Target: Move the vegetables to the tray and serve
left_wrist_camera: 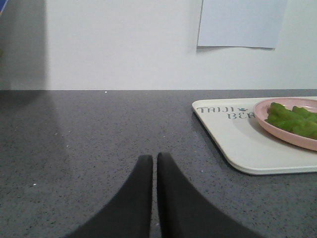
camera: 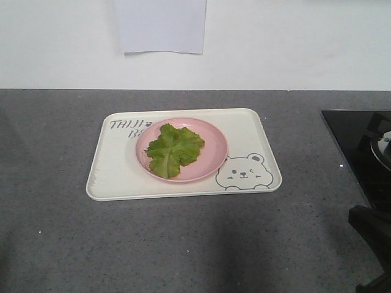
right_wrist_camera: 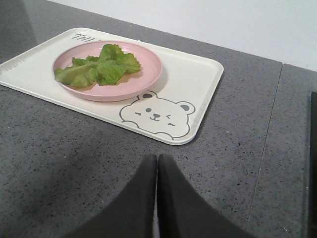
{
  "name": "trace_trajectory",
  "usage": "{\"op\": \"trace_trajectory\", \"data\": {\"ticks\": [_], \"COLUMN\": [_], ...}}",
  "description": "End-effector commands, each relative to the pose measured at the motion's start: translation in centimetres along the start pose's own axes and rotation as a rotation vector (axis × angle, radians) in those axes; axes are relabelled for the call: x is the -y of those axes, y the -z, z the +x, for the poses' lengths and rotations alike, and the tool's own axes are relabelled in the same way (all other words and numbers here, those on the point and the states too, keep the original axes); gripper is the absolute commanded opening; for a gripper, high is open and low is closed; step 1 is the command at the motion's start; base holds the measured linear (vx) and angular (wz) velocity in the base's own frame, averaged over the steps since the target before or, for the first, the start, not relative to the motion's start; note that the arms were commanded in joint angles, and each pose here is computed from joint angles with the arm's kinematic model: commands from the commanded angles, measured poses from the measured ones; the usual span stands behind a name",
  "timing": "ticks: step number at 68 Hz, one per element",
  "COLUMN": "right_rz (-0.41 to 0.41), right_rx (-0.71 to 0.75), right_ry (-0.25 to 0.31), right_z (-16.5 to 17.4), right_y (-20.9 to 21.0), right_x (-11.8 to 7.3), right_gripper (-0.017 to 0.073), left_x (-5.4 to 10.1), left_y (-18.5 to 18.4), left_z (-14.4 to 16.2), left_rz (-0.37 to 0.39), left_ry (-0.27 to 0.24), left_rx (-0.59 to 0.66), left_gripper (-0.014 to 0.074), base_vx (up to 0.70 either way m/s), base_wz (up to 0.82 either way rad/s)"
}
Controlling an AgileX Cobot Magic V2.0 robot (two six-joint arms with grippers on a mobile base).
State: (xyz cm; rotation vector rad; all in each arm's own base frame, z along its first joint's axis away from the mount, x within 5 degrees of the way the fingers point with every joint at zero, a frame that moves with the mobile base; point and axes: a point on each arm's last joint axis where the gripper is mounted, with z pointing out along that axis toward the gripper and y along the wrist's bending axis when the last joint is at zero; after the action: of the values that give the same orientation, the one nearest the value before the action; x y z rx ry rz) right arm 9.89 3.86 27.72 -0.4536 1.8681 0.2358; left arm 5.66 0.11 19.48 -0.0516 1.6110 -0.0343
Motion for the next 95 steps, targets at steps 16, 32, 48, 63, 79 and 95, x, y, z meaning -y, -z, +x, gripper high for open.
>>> {"op": "trace_trajectory", "data": {"ticks": [16,32,48,63,79,95], "right_rz": [0.035,0.057,0.164,0.231,0.340,0.354], "right_rx": [0.067,0.057,0.171,0.294,0.366,0.400], "right_ry": [-0.002,0.044,-0.059,-0.124,-0.216,-0.193], "right_z": [-1.2,-0.9,2.8,6.7,9.6,9.3], "right_y": [0.2,0.2,1.4,2.1,2.2,2.3], "right_x": [0.4,0.5,0.7,0.6,0.9,1.0], "right_gripper": [-0.0006,-0.0006,-0.0003,-0.0003,-0.0003,-0.0003], "left_x": [0.1,0.1,0.1,0.1,0.1,0.1], "left_y": [0.0,0.0,0.0,0.0,0.0,0.0], "left_z": [0.0,0.0,0.0,0.0,0.0,0.0], "left_rz": [0.013,0.013,0.013,0.013,0.013,0.012], "left_ry": [0.003,0.003,0.003,0.003,0.003,0.003], "left_rx": [0.064,0.064,0.064,0.064,0.063,0.061], "left_gripper": [-0.0006,-0.0006,-0.0006,-0.0006,-0.0006,-0.0006], "base_vx": [0.00,0.00,0.00,0.00,0.00,0.00], "base_wz": [0.00,0.00,0.00,0.00,0.00,0.00]}}
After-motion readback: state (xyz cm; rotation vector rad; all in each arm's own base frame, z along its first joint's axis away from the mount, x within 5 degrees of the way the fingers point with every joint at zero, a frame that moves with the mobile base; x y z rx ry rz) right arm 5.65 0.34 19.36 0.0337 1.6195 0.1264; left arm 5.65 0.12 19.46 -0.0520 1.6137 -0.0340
